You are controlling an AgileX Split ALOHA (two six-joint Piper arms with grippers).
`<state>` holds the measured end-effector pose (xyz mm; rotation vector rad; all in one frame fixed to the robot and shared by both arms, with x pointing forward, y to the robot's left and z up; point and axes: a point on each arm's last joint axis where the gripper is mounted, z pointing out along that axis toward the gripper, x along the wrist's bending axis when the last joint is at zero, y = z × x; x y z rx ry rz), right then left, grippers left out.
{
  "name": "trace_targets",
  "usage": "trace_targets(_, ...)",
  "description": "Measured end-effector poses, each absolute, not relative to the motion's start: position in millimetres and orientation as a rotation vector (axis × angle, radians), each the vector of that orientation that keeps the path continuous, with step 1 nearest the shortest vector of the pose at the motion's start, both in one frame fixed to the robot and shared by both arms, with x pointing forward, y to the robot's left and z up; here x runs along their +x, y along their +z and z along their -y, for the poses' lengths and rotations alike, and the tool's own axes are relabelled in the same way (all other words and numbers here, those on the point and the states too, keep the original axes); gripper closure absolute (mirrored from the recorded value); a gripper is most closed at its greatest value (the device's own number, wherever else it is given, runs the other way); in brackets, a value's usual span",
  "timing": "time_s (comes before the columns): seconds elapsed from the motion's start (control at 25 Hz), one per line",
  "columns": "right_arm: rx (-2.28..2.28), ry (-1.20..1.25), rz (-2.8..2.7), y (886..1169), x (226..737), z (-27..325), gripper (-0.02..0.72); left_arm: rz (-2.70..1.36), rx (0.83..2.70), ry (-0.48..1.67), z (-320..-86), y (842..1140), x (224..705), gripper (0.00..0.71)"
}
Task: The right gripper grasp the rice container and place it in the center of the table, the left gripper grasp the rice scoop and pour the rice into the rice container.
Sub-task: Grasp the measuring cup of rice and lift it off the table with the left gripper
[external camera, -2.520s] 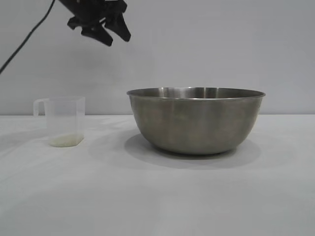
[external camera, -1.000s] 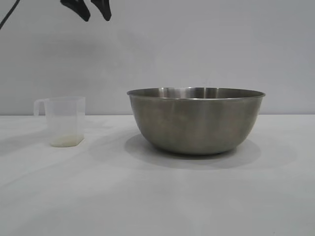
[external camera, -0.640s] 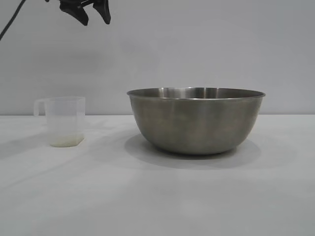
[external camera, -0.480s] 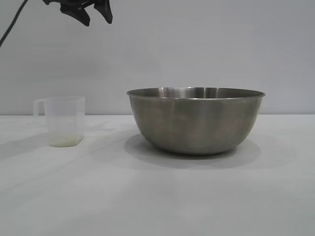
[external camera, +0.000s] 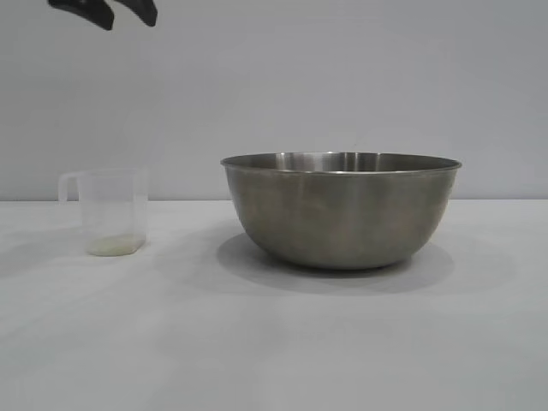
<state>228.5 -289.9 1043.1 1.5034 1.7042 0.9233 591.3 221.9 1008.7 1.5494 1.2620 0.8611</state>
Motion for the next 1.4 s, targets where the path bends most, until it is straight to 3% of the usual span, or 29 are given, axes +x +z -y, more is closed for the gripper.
trace_targets(0.36, 1.503, 0.923, -1.704, 1043, 228, 290, 0.312, -1.31, 1.564, 0.833, -236, 962, 556, 0.282)
trace_targets(0.76, 1.503, 0.923, -1.704, 1043, 228, 290, 0.312, -1.284, 1.517, 0.849, -245, 931, 510, 0.282)
trace_targets(1.04, 1.503, 0.923, -1.704, 1043, 228, 290, 0.312, -1.195, 1.499, 0.929, -247, 914, 502, 0.282)
trace_targets(1.4, 1.503, 0.923, -1.704, 1043, 228, 290, 0.312, -1.329, 1.585, 0.866, -251, 861, 494, 0.282)
